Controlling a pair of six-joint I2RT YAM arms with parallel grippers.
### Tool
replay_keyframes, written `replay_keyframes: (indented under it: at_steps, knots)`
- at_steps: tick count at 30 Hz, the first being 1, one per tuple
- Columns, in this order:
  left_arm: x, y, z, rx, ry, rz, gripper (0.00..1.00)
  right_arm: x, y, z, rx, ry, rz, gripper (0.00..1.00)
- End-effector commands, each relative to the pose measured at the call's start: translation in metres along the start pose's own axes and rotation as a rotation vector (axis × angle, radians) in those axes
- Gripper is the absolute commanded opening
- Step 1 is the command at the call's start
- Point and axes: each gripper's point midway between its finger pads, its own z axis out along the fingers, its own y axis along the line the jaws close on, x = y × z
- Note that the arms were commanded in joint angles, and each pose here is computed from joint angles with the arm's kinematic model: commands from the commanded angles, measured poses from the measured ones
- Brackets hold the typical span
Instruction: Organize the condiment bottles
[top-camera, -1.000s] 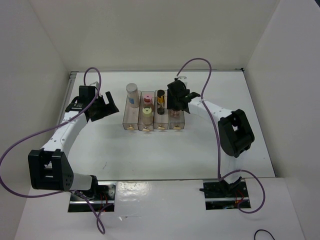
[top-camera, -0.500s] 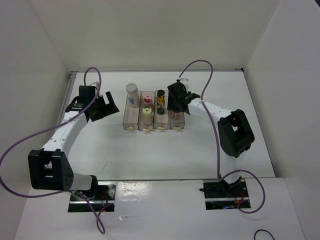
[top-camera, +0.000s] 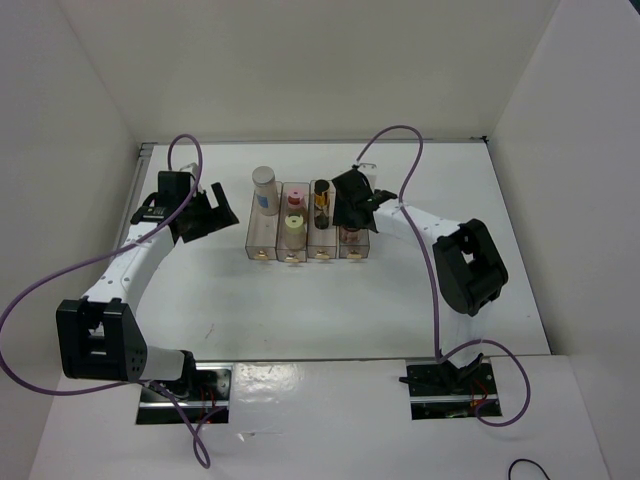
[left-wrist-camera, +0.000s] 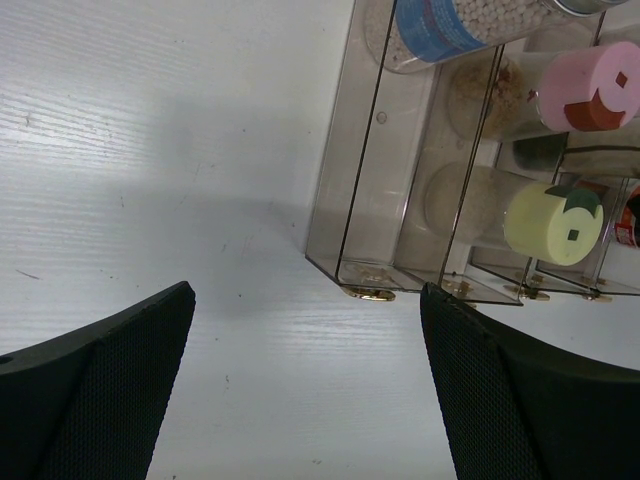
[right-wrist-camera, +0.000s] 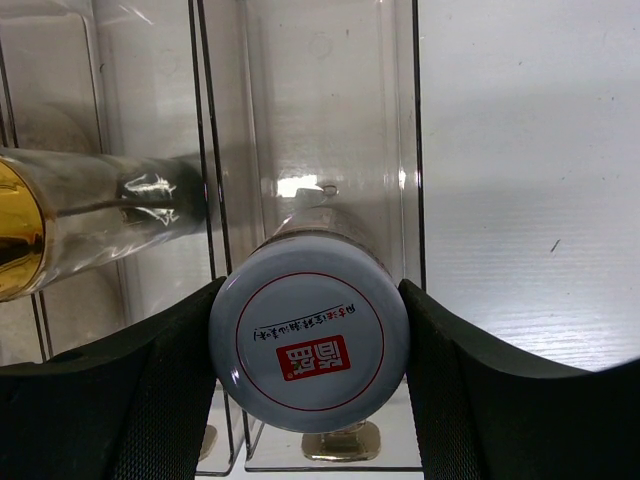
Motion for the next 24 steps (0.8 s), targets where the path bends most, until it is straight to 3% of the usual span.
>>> replay_keyframes:
  at_steps: [1,11,24]
  knots:
    - [-0.003,-0.003,0.003,0.029,-0.010,0.002,0.99,-0.021,0.007,-0.007,-0.005,-0.068,0.048,0.67]
    - [-0.003,-0.005,0.002,0.038,-0.006,0.002,0.99,-0.019,0.006,-0.013,-0.004,-0.049,0.059,0.98]
    - [-0.003,-0.009,0.002,0.060,-0.006,0.004,0.99,-0.056,0.014,-0.075,-0.106,-0.139,0.104,0.98]
